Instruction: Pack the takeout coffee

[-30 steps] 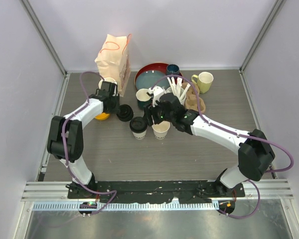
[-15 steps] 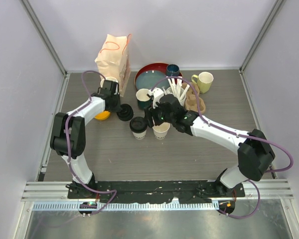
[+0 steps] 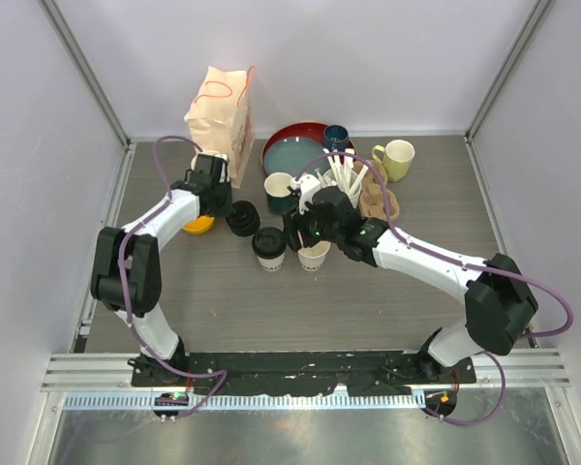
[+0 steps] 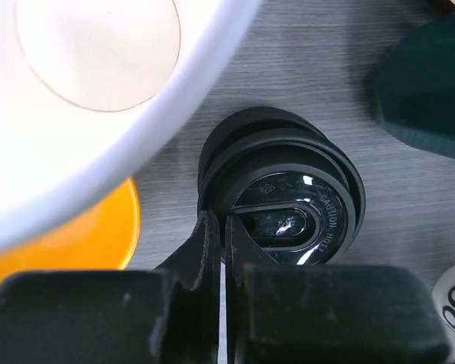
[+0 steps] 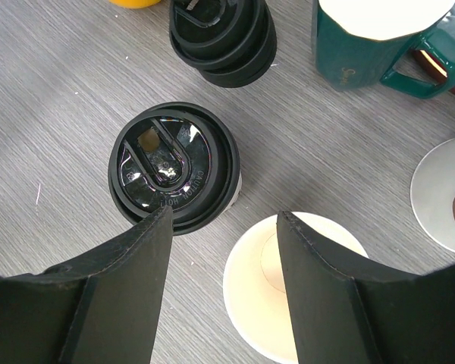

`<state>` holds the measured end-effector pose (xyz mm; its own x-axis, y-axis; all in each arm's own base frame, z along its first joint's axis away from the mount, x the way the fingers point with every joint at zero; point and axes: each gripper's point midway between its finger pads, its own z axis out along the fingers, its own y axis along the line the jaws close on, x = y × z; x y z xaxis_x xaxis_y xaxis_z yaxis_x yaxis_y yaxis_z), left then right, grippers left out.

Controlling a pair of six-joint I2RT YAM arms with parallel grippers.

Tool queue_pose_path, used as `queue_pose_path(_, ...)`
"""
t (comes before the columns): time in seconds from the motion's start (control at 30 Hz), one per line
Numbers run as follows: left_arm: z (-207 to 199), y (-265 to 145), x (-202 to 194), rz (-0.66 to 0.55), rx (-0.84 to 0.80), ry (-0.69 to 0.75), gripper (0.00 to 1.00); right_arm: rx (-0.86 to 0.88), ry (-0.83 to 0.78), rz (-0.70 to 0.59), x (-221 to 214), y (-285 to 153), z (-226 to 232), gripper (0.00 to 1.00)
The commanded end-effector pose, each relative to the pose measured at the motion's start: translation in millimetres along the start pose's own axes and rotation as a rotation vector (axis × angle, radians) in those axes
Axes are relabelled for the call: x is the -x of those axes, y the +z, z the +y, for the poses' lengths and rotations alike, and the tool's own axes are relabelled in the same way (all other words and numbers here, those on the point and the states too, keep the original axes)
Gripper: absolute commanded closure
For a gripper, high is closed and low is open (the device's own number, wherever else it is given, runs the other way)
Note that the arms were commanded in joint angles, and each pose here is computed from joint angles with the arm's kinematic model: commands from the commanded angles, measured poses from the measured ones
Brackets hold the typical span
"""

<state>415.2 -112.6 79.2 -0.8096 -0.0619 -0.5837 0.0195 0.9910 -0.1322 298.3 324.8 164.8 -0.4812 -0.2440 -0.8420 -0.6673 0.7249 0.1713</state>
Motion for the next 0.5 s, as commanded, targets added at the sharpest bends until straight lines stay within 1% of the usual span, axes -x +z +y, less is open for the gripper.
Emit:
queue_pose_path(0.0, -5, -36, 27, -0.109, -0.042, 0.017, 1.00, 0.018, -0.017, -0.089, 27, -12, 7, 0.38)
queue_pose_path(0.27, -4, -62, 38, -0.160, -0.055, 0.055, 1.00, 0.008, -0.012, -0.111, 33, -20, 6, 0.38)
queue_pose_path(0.33, -4, -70, 41, -0.173, -0.056, 0.082, 1.00, 0.002, -0.003, -0.119, 36, -24, 6, 0.38)
queue_pose_path(0.37, -5, -81, 47, -0.200, -0.062, 0.092, 1.00, 0.002, 0.000, -0.133, 41, -29, 6, 0.38)
queue_pose_path(0.47, -16, -100, 49, -0.199, -0.108, 0.161, 1.00, -0.013, 0.010, -0.150, 47, -38, 5, 0.38)
